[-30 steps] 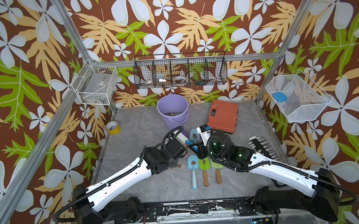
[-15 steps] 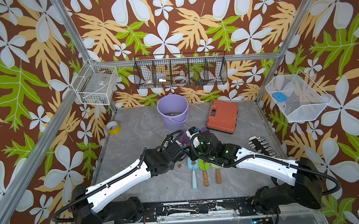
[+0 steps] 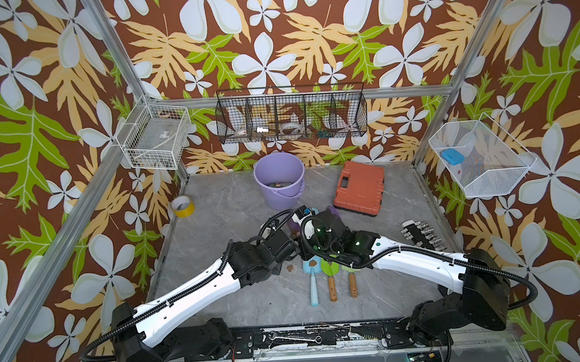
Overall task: Brush the soil off the hand trowel and place it into the bucket
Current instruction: Brush off the soil from the hand trowel, then place the hand trowel in the bucket, then pick up the hand trowel from the center of the board, then brush off the soil from the hand trowel.
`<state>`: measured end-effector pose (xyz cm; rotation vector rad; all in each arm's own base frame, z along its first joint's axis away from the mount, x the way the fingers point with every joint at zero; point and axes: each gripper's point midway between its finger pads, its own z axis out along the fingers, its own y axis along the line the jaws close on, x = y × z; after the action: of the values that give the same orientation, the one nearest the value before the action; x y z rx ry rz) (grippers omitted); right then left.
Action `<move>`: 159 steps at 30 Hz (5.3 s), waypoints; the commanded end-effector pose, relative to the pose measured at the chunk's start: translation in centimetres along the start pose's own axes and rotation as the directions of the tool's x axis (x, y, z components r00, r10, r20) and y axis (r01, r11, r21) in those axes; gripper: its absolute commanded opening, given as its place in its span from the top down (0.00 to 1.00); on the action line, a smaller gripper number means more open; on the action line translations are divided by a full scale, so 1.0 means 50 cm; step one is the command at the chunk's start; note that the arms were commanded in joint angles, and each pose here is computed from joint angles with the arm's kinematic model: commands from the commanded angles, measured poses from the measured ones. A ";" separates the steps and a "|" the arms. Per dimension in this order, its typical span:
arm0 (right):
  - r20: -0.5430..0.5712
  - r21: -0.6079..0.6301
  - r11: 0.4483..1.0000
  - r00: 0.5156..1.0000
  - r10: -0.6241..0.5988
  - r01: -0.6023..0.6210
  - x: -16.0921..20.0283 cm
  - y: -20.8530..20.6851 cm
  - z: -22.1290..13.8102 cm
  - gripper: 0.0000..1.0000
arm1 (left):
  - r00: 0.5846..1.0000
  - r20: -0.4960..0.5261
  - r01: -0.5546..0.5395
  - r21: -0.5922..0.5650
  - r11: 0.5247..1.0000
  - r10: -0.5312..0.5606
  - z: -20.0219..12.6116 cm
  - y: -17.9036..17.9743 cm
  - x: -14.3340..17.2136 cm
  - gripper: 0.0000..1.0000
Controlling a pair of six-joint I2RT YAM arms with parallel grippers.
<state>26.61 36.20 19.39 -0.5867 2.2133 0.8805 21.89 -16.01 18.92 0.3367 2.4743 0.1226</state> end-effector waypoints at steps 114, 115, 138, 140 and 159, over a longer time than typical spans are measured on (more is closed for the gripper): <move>0.220 0.348 0.908 0.962 0.164 -0.234 0.040 -0.246 -0.175 1.00 | 0.962 -0.052 0.271 0.081 0.959 -0.268 0.382 -0.199 -0.051 0.53; 0.220 0.347 0.908 0.961 0.166 -0.236 0.040 -0.245 -0.173 1.00 | 0.962 -0.051 0.271 0.088 0.959 -0.267 0.381 -0.203 -0.054 0.54; 0.225 0.332 0.909 0.957 0.185 -0.254 0.029 -0.238 -0.172 1.00 | 0.985 -0.034 0.174 0.060 0.983 -0.172 0.359 -0.184 -0.073 1.00; 0.224 0.323 0.910 0.955 0.194 -0.261 0.033 -0.237 -0.170 1.00 | 0.986 -0.032 0.166 0.066 0.984 -0.164 0.343 -0.180 -0.078 1.00; 0.191 0.216 0.956 0.969 0.156 -0.197 0.009 -0.178 -0.169 1.00 | 0.983 -0.114 0.164 0.168 0.972 -0.146 0.184 -0.101 0.023 1.00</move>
<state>28.54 22.28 18.74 -0.1036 2.2134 0.6293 27.08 -21.63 10.54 0.1851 2.5580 -0.1690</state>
